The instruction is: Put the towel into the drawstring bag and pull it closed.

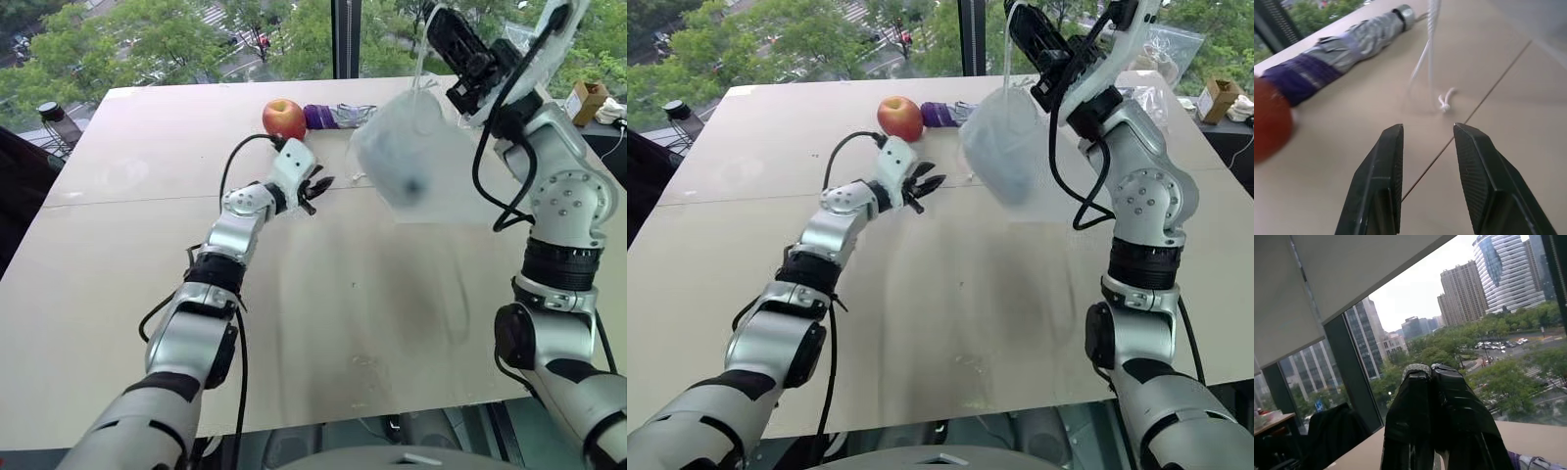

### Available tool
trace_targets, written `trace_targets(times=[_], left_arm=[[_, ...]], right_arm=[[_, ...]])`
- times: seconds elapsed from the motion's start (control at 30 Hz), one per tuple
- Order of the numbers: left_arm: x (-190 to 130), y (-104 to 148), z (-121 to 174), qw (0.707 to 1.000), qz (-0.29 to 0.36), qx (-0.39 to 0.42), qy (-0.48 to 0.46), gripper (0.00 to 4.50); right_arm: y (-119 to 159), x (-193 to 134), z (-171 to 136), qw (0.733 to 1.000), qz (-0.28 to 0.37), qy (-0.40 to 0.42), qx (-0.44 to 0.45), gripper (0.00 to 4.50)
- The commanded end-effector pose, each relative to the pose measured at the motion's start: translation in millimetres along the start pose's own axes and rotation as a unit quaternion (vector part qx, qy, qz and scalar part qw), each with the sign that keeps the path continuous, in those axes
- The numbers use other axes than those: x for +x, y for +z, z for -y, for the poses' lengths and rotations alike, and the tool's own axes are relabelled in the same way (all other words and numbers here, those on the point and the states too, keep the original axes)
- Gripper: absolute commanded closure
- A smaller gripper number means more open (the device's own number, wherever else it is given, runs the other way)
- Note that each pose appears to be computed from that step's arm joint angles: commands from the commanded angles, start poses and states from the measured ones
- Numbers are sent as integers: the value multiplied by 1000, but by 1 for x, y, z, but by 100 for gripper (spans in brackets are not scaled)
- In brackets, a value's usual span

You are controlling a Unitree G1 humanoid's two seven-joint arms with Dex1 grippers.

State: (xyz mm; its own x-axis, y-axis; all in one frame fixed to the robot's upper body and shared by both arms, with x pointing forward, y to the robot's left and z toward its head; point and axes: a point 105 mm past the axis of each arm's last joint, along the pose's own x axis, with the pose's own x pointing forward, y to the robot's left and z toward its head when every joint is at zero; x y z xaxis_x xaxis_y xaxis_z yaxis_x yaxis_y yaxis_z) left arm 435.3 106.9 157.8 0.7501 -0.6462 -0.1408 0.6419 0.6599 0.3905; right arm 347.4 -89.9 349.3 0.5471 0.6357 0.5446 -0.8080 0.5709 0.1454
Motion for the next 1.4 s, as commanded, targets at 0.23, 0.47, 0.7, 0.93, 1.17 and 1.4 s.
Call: trace_targets(times=[0.23, 0.47, 0.7, 0.93, 1.17, 1.4], left_arm=[[21, 24, 5, 998, 48, -44, -26, 286], [30, 30, 2, 995, 59, -77, -9, 286], [39, 38, -4, 994, 58, -85, 32, 286], [44, 42, -6, 993, 59, -92, 54, 407], [37, 34, -21, 990, 46, -76, 105, 447], [-2, 76, -85, 958, 120, -19, 258, 447]], right_arm=[[11, -4, -16, 1000, 13, 17, -15, 450], [7, -5, -16, 1000, 7, 15, -16, 450], [4, -6, -13, 1000, 3, 13, -15, 450], [3, -8, -11, 1000, 2, 7, -18, 450], [4, -10, -6, 1000, 7, -3, -23, 450], [33, -14, 42, 988, 73, -123, -59, 450]])
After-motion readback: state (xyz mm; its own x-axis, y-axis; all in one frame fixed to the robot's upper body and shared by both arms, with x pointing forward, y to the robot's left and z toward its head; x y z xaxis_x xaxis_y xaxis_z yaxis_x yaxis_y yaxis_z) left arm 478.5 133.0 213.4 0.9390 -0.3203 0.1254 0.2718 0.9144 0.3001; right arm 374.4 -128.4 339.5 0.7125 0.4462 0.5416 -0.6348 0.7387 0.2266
